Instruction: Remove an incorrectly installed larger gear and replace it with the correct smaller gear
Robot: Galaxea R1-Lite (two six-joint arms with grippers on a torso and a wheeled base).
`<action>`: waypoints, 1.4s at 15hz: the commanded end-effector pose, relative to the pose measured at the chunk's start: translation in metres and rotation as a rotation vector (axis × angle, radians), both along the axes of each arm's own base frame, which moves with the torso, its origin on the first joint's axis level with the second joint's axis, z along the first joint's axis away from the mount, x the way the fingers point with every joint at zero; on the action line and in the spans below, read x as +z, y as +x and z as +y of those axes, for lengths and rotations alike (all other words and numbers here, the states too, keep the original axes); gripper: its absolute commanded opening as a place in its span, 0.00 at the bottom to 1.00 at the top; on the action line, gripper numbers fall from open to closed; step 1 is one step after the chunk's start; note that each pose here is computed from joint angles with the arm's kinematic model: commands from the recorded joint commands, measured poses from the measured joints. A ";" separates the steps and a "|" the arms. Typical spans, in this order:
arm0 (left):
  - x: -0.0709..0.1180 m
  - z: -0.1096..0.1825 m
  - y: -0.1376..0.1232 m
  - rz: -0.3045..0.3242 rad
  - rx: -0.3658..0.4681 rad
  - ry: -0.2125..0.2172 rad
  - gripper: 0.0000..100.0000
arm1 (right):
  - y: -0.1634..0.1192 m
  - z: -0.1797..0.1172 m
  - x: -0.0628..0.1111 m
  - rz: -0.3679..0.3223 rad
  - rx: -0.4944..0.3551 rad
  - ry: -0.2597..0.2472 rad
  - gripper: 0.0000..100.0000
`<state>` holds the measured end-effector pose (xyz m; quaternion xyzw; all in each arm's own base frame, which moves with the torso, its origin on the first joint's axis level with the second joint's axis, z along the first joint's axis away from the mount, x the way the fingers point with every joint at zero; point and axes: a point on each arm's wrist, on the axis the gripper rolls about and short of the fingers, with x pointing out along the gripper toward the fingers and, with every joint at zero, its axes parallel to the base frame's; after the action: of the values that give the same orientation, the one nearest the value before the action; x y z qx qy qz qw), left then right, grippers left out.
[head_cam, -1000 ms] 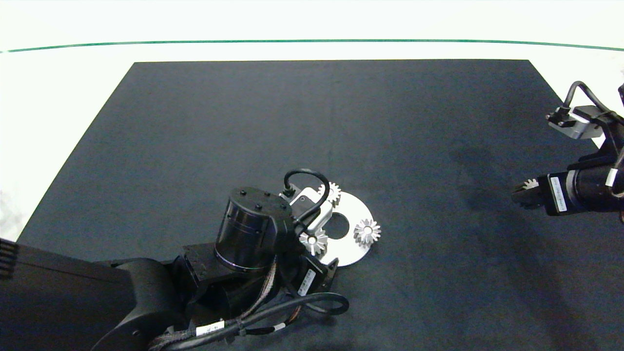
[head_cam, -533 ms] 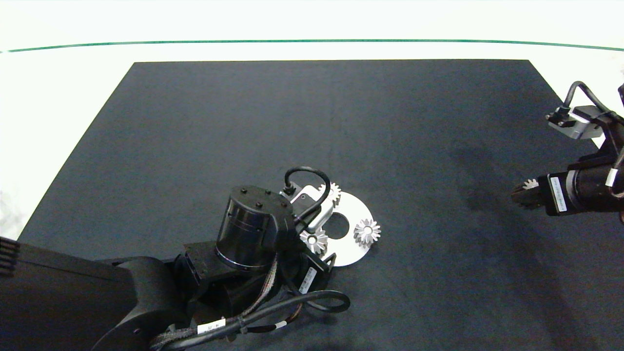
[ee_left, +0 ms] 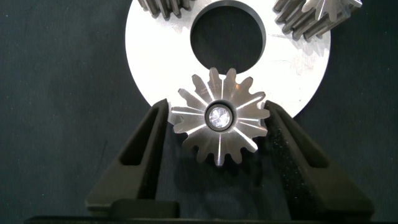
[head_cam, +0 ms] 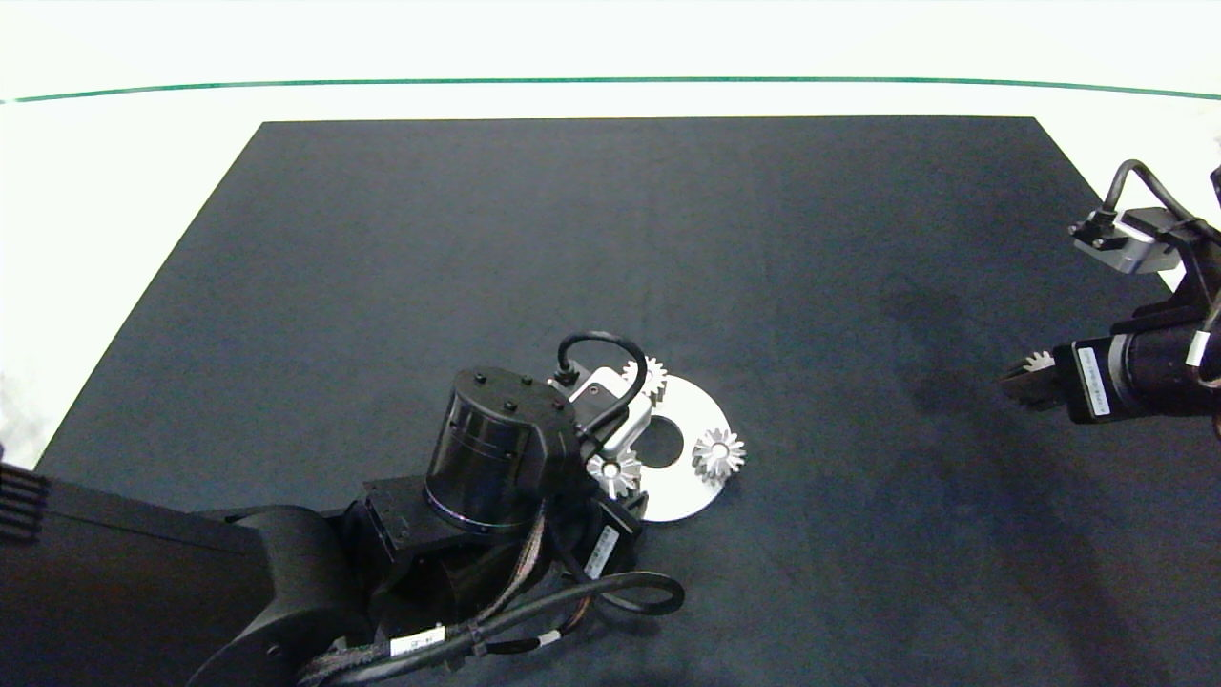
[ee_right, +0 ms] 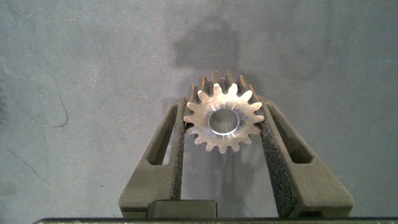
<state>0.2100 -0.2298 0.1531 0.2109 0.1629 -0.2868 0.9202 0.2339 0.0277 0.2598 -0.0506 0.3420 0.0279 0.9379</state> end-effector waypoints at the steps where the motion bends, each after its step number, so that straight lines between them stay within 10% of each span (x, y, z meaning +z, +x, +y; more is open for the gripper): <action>1: 0.001 0.000 0.000 -0.004 0.001 -0.002 0.53 | 0.000 0.000 0.000 0.003 0.003 0.001 0.22; 21: 0.014 0.003 -0.008 -0.037 0.007 -0.022 0.34 | -0.001 0.000 0.000 0.002 0.002 0.003 0.22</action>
<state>0.2046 -0.2287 0.1616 0.2089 0.1510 -0.2824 0.9240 0.2326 0.0276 0.2594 -0.0493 0.3423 0.0290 0.9379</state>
